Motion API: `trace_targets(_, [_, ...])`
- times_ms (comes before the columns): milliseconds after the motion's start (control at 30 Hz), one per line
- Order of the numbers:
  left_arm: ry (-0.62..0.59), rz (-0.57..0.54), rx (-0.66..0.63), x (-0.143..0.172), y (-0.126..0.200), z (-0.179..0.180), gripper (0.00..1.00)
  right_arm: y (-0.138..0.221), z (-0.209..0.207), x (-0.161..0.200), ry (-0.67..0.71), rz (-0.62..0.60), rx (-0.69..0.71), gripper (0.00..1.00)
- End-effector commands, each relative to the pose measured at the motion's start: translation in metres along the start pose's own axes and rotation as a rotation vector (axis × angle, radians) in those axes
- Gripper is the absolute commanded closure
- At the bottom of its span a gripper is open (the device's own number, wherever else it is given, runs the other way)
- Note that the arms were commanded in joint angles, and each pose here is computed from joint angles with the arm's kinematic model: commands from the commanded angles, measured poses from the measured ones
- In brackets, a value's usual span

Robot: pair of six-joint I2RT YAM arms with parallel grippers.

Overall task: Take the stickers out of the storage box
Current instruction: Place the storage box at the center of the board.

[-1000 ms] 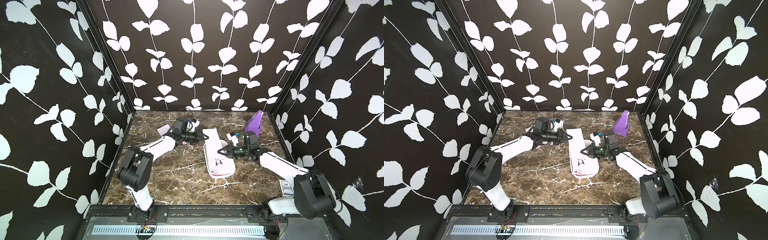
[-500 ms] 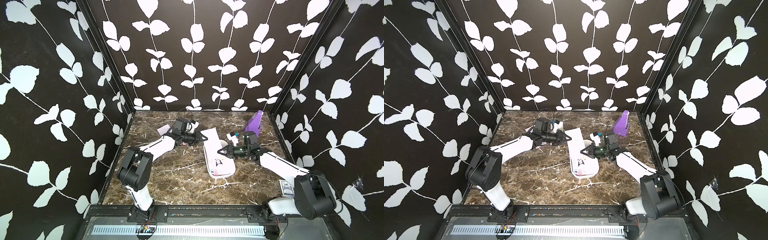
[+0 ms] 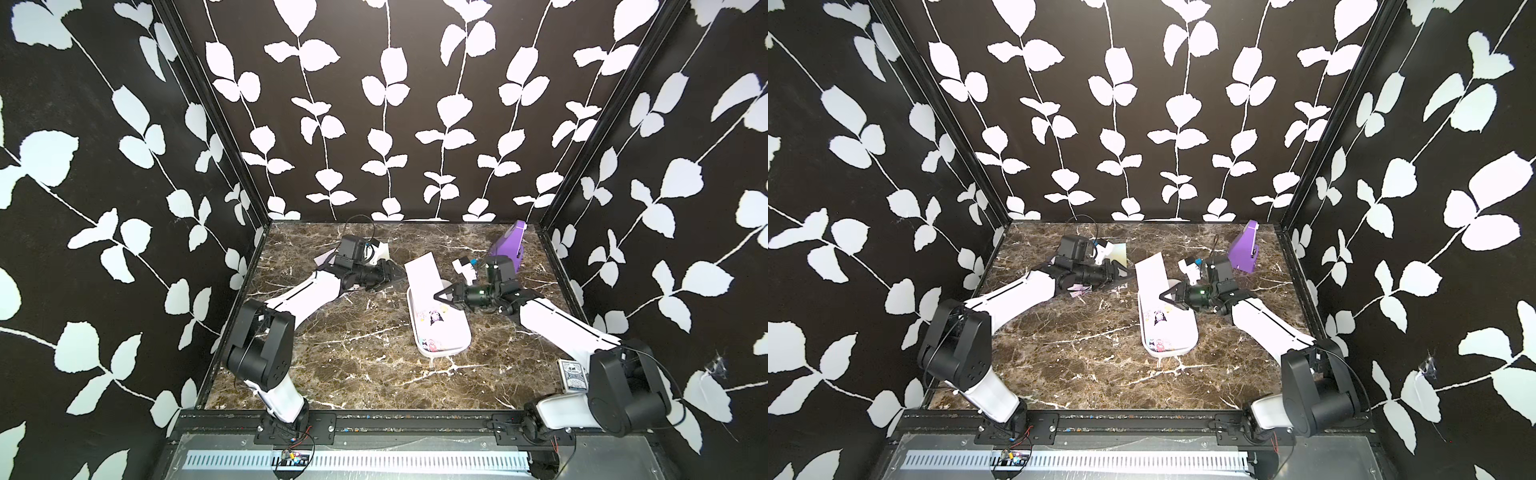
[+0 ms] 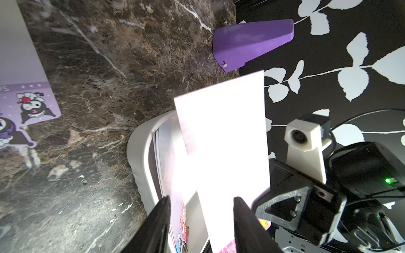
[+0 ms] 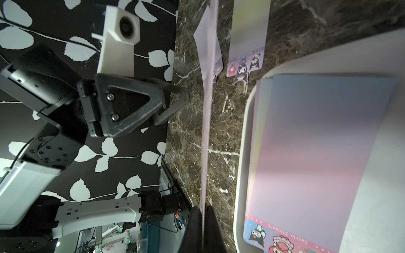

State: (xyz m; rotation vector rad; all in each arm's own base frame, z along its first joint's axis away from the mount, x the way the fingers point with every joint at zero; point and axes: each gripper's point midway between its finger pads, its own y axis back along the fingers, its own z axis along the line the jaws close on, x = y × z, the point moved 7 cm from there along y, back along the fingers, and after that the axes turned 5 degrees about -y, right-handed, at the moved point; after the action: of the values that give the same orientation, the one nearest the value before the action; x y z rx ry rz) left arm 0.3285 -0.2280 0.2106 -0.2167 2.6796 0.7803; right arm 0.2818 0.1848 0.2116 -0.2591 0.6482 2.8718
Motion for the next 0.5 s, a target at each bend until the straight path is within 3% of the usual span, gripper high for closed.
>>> trace_targets(0, [-0.031,-0.038,-0.032,0.005,0.014,-0.002,0.50,-0.001,0.019,-0.020,0.043,-0.033,-0.049,1.00])
trace_targets(267, [-0.025,-0.063,-0.057,0.012,0.024,0.004,0.50,-0.018,0.030,-0.065,0.033,-0.086,-0.072,1.00])
trace_targets(467, [-0.025,-0.065,-0.078,0.018,0.030,0.006,0.49,-0.050,0.007,-0.106,-0.018,-0.138,-0.036,1.00])
